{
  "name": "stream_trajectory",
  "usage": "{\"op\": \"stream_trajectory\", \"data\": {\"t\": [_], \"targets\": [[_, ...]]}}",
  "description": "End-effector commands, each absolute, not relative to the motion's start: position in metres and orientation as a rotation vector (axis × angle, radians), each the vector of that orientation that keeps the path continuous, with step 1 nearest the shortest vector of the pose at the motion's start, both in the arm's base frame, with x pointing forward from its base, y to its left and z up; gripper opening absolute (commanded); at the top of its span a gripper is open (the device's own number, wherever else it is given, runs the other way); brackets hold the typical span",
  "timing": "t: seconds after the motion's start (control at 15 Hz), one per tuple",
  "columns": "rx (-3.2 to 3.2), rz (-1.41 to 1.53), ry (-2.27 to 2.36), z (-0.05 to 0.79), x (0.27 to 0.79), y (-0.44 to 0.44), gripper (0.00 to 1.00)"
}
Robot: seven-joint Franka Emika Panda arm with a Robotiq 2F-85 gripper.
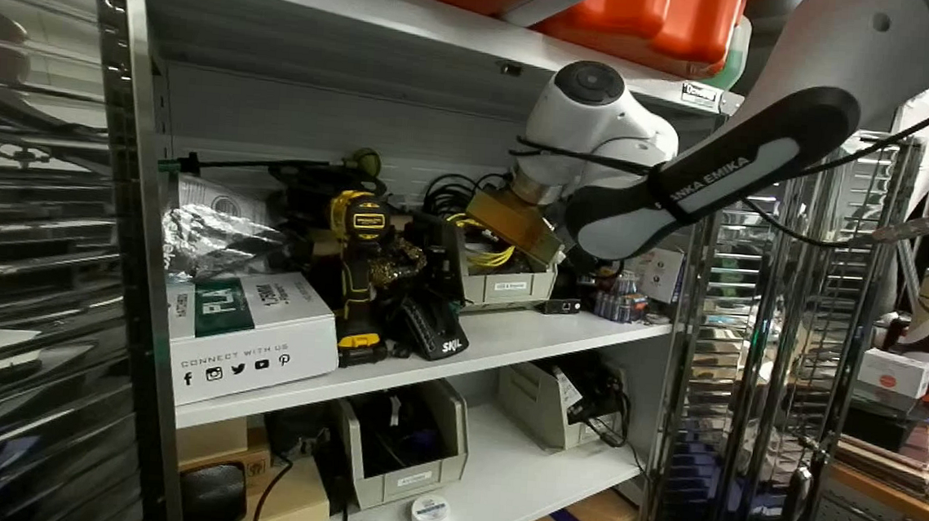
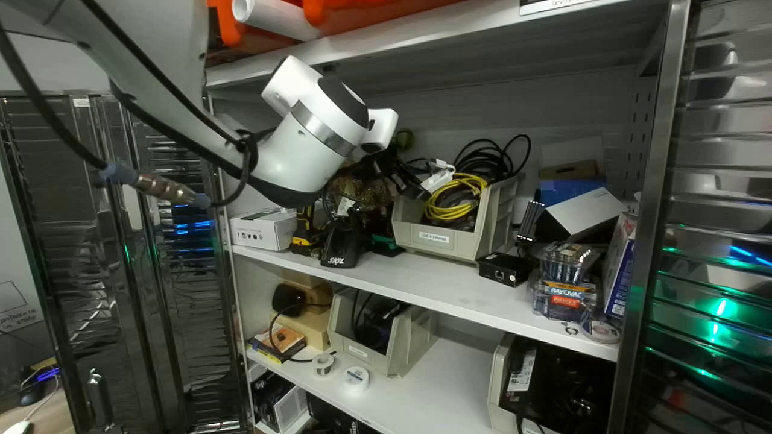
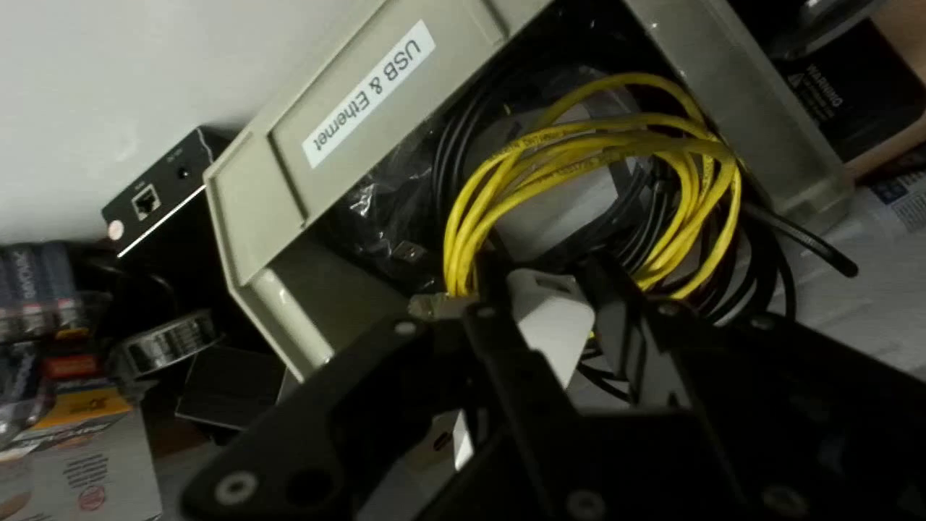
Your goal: Put the white cable in the gray box
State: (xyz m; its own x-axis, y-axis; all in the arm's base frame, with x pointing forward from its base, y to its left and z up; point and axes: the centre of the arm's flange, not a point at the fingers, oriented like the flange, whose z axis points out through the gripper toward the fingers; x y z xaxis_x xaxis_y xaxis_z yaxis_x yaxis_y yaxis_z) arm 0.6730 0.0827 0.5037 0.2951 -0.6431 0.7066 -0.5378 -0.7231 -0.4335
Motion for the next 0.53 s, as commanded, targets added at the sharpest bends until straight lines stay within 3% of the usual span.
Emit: {"op": "stream_trajectory", "data": {"t": [0.0, 0.47], "targets": [[-2.405, -1.423, 1.144, 0.5, 0.727, 0.085, 0.08], [-2.33, -1.394, 1.221, 0.496, 0.762, 0.082, 0.08]]}}
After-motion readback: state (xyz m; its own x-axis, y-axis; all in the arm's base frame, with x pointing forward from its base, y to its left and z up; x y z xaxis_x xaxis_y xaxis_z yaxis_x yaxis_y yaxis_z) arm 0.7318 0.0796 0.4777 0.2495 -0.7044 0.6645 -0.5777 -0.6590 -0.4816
